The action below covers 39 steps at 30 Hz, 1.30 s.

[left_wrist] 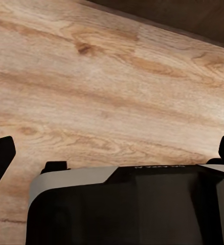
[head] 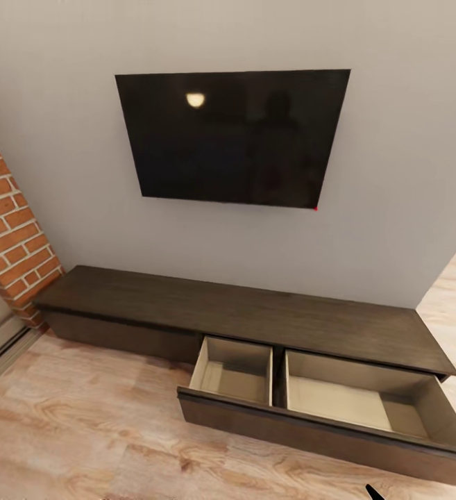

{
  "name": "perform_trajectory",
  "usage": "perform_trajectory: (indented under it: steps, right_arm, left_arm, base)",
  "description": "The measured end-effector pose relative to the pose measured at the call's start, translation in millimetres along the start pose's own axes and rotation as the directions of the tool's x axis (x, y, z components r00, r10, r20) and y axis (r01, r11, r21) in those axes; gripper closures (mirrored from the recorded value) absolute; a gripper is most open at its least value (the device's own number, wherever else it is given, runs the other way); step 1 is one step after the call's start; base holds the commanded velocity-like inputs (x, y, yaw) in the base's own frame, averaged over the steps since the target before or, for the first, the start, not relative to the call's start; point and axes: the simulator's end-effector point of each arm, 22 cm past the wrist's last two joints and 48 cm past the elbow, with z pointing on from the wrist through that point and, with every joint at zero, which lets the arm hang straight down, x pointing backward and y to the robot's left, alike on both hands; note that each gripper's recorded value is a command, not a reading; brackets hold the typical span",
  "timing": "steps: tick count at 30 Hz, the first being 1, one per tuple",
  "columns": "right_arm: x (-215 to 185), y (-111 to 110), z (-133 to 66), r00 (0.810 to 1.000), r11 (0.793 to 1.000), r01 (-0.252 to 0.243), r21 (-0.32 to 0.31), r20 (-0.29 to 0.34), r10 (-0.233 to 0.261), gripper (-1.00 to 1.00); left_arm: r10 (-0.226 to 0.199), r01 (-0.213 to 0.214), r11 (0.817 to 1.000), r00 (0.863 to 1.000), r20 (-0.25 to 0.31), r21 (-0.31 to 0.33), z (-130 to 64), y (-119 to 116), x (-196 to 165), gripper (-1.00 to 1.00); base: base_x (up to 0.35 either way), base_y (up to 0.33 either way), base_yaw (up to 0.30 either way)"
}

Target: Place each of the two pumpkins and all three candles from the living room inside a cabinet in the living room (use any cabinet), then make sure every cabinet is closed, and position the cauldron so it is next to a table in the living room.

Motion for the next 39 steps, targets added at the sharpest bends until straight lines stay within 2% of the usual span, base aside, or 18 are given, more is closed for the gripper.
perform_trajectory:
  steps: [4, 7, 8, 11, 12, 13, 14, 16, 18, 19, 20, 21, 24, 27, 31, 33, 36, 39]
  right_arm:
    - [2.9, -4.5, -1.3, 1.0, 0.999, -0.003, 0.052, -0.002, 0.003, -1.0]
    - [9.5, -21.9, -3.5, 1.0, 0.987, 0.001, 0.159, -0.016, 0.001, -1.0]
    - [12.0, -32.7, -5.3, 1.0, 0.976, 0.01, 0.219, -0.026, -0.004, -1.0]
    - [17.1, -49.1, -10.4, 0.998, 0.947, 0.036, 0.321, -0.053, -0.02, -1.0]
    - [24.6, -56.4, -10.9, 0.996, 0.923, 0.069, 0.379, -0.085, -0.04, -1.0]
    - [30.1, -58.5, -11.1, 0.993, 0.909, 0.093, 0.407, -0.108, -0.053, -1.0]
    - [42.5, -61.6, -10.4, 0.983, 0.878, 0.15, 0.455, -0.16, -0.085, -1.0]
    - [53.0, -63.3, -11.4, 0.967, 0.838, 0.225, 0.498, -0.216, -0.132, -1.0]
    - [62.1, -59.5, -8.4, 0.919, 0.75, 0.384, 0.539, -0.299, -0.256, -1.0]
    - [63.2, -56.3, -7.2, 0.903, 0.728, 0.422, 0.54, -0.317, -0.289, -1.0]
    - [66.0, -49.7, -4.1, 0.871, 0.691, 0.489, 0.532, -0.347, -0.348, -1.0]
    - [69.0, -42.4, -0.8, 0.84, 0.664, 0.541, 0.516, -0.368, -0.399, -1.0]
    - [70.2, -31.6, 1.7, 0.805, 0.634, 0.593, 0.496, -0.377, -0.458, -1.0]
    - [69.5, -26.8, 0.5, 0.791, 0.623, 0.612, 0.488, -0.378, -0.481, -1.0]
    - [67.4, -24.3, -3.1, 0.789, 0.623, 0.614, 0.484, -0.377, -0.485, -1.0]
    - [69.0, -21.1, -3.4, 0.788, 0.634, 0.615, 0.469, -0.377, -0.486, -1.0]
    - [75.8, -11.5, -1.0, 0.788, 0.665, 0.614, 0.424, -0.379, -0.486, -1.0]
    - [79.5, -5.4, -1.5, 0.788, 0.68, 0.613, 0.403, -0.38, -0.485, -1.0]
  left_arm:
    - [-0.001, 0.001, 1.0, 1.0, -0.001, -0.001, -5.1, -1.3, -1.9, -1.0]
    - [0.003, -0.003, 1.0, 1.0, -0.004, -0.002, -8.2, -1.9, -3.0, -1.0]
    - [0.005, -0.005, 1.0, 1.0, -0.003, -0.005, -7.8, -1.5, -5.5, -1.0]
    - [0.006, -0.007, 1.0, 1.0, -0.009, -0.023, -8.2, 2.0, -6.7, -1.0]
    - [0.008, -0.008, 0.999, 1.0, -0.011, -0.047, -6.7, 7.1, -7.8, -1.0]
    - [0.009, -0.009, 0.998, 1.0, -0.012, -0.062, -6.2, 10.2, -9.3, -1.0]
    - [0.01, -0.011, 0.996, 1.0, -0.014, -0.09, -4.1, 16.3, -11.6, -1.0]
    - [0.011, -0.013, 0.993, 1.0, -0.018, -0.116, -3.6, 21.1, -13.5, -1.0]
    - [0.001, -0.005, 0.991, 1.0, -0.031, -0.136, -1.8, 19.3, -13.3, -1.0]
    - [-0.003, -0.002, 0.99, 0.999, -0.038, -0.138, -2.2, 17.3, -12.2, -1.0]
    - [-0.01, 0.002, 0.99, 0.999, -0.051, -0.14, -1.7, 13.7, -10.2, -1.0]
    - [-0.015, 0.006, 0.99, 0.998, -0.063, -0.143, -0.9, 10.7, -8.9, -1.0]
    - [-0.019, 0.005, 0.987, 0.996, -0.088, -0.158, 1.9, 11.0, -6.2, -1.0]
    - [-0.021, 0.0, 0.985, 0.992, -0.123, -0.174, 11.0, 16.8, -2.0, -1.0]
    - [-0.03, -0.007, 0.98, 0.981, -0.19, -0.196, 19.9, 27.2, 16.1, -1.0]
    - [-0.035, -0.009, 0.979, 0.977, -0.212, -0.205, 21.0, 32.0, 23.2, -1.0]
    - [-0.039, -0.009, 0.977, 0.975, -0.219, -0.213, 19.7, 37.2, 25.2, -1.0]
    - [-0.039, -0.01, 0.976, 0.975, -0.219, -0.216, 17.1, 38.7, 23.6, -1.0]
  base:
    - [0.0, 0.0, 0.213]
    - [0.0, 0.0, 0.26]
    - [0.0, 0.0, 0.267]
    - [0.0, 0.0, 0.267]
    - [0.0, 0.0, 0.25]
    - [0.0, 0.0, 0.234]
    - [0.0, 0.0, 0.229]
    - [0.0, 0.0, 0.221]
    - [0.0, 0.0, 0.212]
    - [0.0, 0.0, 0.206]
    - [0.0, 0.0, 0.202]
    - [0.0, 0.0, 0.201]
    - [0.0, 0.0, 0.197]
    - [0.0, 0.0, 0.193]
    - [0.0, 0.0, 0.175]
    - [0.0, 0.0, 0.138]
    - [0.0, 0.0, 0.116]
    - [0.0, 0.0, 0.105]
